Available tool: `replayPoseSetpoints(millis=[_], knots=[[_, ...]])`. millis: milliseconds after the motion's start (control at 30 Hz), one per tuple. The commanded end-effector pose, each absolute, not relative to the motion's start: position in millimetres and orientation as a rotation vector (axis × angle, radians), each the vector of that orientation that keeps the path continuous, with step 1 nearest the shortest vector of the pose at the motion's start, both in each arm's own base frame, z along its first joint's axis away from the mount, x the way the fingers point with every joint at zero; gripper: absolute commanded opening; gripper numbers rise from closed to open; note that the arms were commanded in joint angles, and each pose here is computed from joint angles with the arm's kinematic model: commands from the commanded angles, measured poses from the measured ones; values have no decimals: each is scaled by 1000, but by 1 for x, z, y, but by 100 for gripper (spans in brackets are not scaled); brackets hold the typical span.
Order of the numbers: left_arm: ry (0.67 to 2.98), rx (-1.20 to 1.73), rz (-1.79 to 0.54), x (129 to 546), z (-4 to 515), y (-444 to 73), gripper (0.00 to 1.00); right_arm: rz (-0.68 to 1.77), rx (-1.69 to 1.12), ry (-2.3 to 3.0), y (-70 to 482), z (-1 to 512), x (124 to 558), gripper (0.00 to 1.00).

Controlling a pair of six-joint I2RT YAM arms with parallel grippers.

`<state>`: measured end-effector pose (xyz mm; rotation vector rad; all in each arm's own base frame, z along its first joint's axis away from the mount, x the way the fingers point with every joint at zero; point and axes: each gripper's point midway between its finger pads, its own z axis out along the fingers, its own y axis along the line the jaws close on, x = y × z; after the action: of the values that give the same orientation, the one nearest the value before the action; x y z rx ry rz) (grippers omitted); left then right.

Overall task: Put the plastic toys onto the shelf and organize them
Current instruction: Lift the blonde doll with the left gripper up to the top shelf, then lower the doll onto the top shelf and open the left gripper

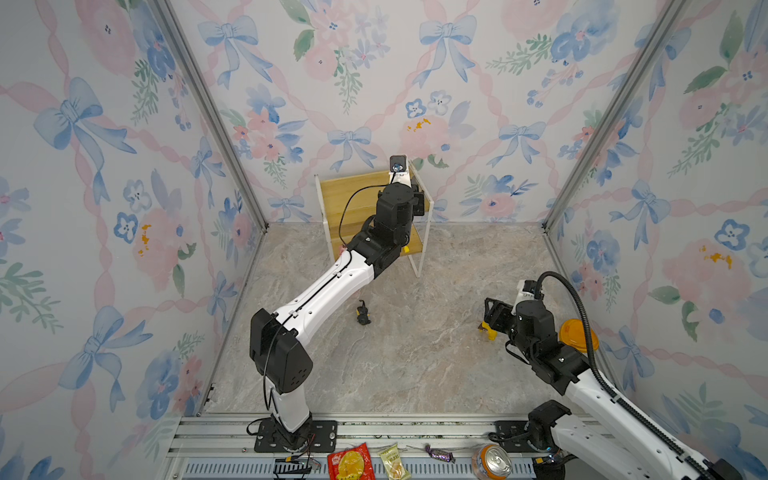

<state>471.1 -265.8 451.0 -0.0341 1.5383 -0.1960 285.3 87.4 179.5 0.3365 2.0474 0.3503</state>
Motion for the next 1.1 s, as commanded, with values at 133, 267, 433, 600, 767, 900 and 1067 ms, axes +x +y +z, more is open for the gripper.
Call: replayPoseSetpoints(millis=[133, 267, 433, 600, 767, 900, 1067], knots=[[1439, -189, -171, 481, 461, -250, 21, 329, 289, 2005, 93, 196, 290, 68], [1441, -192, -155, 489, 452, -259, 23, 327, 275, 1999, 94, 197, 291, 68], [1455, -181, -131, 497, 441, -272, 23, 317, 260, 1990, 94, 199, 291, 68], [1470, -164, -101, 501, 431, -280, 23, 313, 249, 1978, 93, 201, 290, 68], [1477, -157, -75, 502, 425, -283, 23, 312, 247, 1975, 92, 199, 289, 69], [1477, -158, -53, 504, 422, -283, 23, 310, 247, 1970, 90, 198, 287, 69], [1475, -151, -18, 510, 420, -285, 24, 304, 245, 1961, 88, 199, 287, 69]])
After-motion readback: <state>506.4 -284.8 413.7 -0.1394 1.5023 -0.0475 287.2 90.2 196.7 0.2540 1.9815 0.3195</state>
